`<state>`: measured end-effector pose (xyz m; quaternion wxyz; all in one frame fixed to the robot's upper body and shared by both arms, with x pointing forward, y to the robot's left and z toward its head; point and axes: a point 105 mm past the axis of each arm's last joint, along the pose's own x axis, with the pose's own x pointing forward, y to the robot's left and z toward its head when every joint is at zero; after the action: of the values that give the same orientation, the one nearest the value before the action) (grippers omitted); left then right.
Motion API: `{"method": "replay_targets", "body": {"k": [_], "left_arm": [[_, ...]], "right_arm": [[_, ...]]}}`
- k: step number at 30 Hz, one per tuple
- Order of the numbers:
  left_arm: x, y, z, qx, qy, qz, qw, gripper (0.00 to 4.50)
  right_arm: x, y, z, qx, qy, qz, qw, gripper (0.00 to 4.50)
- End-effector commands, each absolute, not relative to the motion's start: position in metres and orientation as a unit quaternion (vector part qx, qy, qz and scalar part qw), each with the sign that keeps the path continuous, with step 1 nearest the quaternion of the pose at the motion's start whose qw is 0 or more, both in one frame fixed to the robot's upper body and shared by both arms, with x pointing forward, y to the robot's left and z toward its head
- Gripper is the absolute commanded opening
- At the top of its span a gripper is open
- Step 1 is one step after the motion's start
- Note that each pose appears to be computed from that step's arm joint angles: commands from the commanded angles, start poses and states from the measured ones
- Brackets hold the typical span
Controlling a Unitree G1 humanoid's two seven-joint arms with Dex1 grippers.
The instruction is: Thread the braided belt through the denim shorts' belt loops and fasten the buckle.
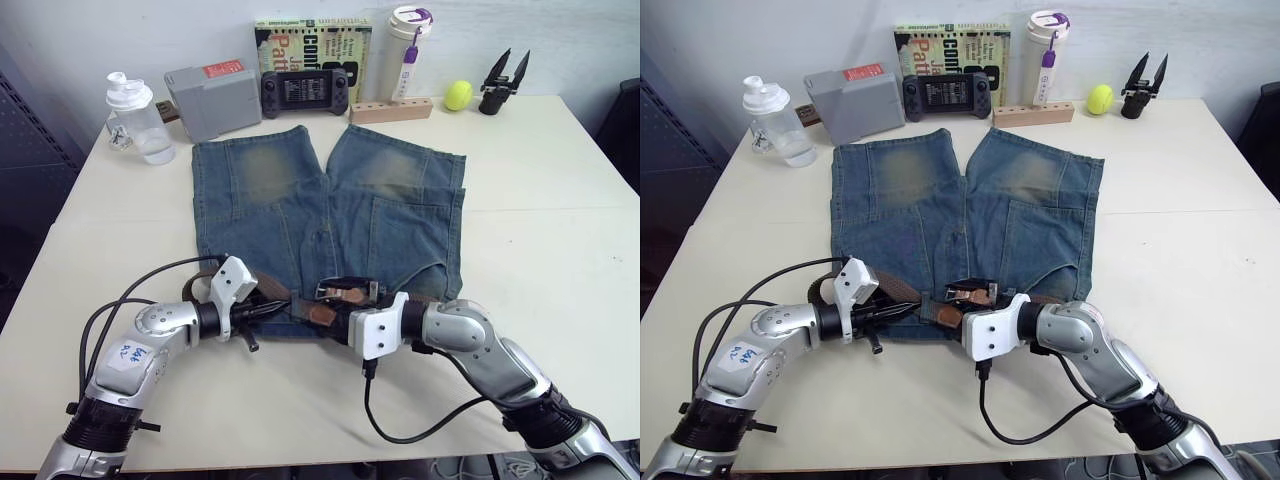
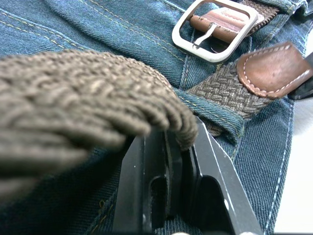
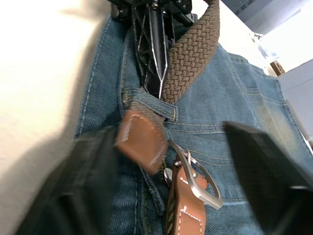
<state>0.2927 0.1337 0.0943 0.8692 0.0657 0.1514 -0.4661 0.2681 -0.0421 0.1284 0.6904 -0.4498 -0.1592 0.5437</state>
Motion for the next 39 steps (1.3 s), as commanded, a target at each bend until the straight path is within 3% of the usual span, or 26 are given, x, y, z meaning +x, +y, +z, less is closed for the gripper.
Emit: {"method": "replay_targets", "body": {"k": [1, 2, 5, 17, 19, 20, 23, 26, 33, 36, 39], "left_arm": [[0.287, 0.140, 0.068, 0.066, 0.206, -0.451, 0.866, 0.00], [0.288, 0.140, 0.068, 0.065, 0.206, -0.451, 0.866, 0.00], [0.289, 0.140, 0.070, 0.062, 0.202, -0.451, 0.867, 0.00], [0.293, 0.140, 0.081, 0.026, 0.182, -0.443, 0.878, 0.00], [0.291, 0.140, 0.091, -0.001, 0.167, -0.449, 0.878, 0.84], [0.290, 0.140, 0.094, -0.007, 0.164, -0.452, 0.877, 0.91], [0.286, 0.144, 0.101, -0.004, 0.154, -0.450, 0.880, 2.37], [0.276, 0.150, 0.116, -0.023, 0.127, -0.453, 0.882, 3.28], [0.254, 0.161, 0.113, -0.030, 0.136, -0.438, 0.888, 3.28], [0.250, 0.163, 0.104, -0.021, 0.145, -0.426, 0.893, 2.56], [0.254, 0.166, 0.091, 0.014, 0.151, -0.393, 0.907, 1.26]], "right_arm": [[0.261, -0.040, 0.136, -0.451, -0.182, 0.546, 0.682, 1.66], [0.261, -0.040, 0.135, -0.452, -0.180, 0.548, 0.681, 1.48], [0.261, -0.041, 0.131, -0.456, -0.171, 0.551, 0.678, 0.12], [0.260, -0.039, 0.128, -0.461, -0.168, 0.553, 0.673, 0.12], [0.261, -0.039, 0.128, -0.461, -0.169, 0.551, 0.674, 0.00], [0.261, -0.039, 0.128, -0.461, -0.168, 0.551, 0.675, 0.00], [0.264, -0.041, 0.130, -0.459, -0.168, 0.544, 0.682, 0.00], [0.266, -0.043, 0.134, -0.449, -0.168, 0.539, 0.693, 0.00], [0.262, -0.046, 0.137, -0.422, -0.162, 0.552, 0.701, 0.00], [0.261, -0.047, 0.137, -0.421, -0.158, 0.556, 0.699, 0.00], [0.261, -0.049, 0.141, -0.415, -0.161, 0.557, 0.701, 0.00]]}}
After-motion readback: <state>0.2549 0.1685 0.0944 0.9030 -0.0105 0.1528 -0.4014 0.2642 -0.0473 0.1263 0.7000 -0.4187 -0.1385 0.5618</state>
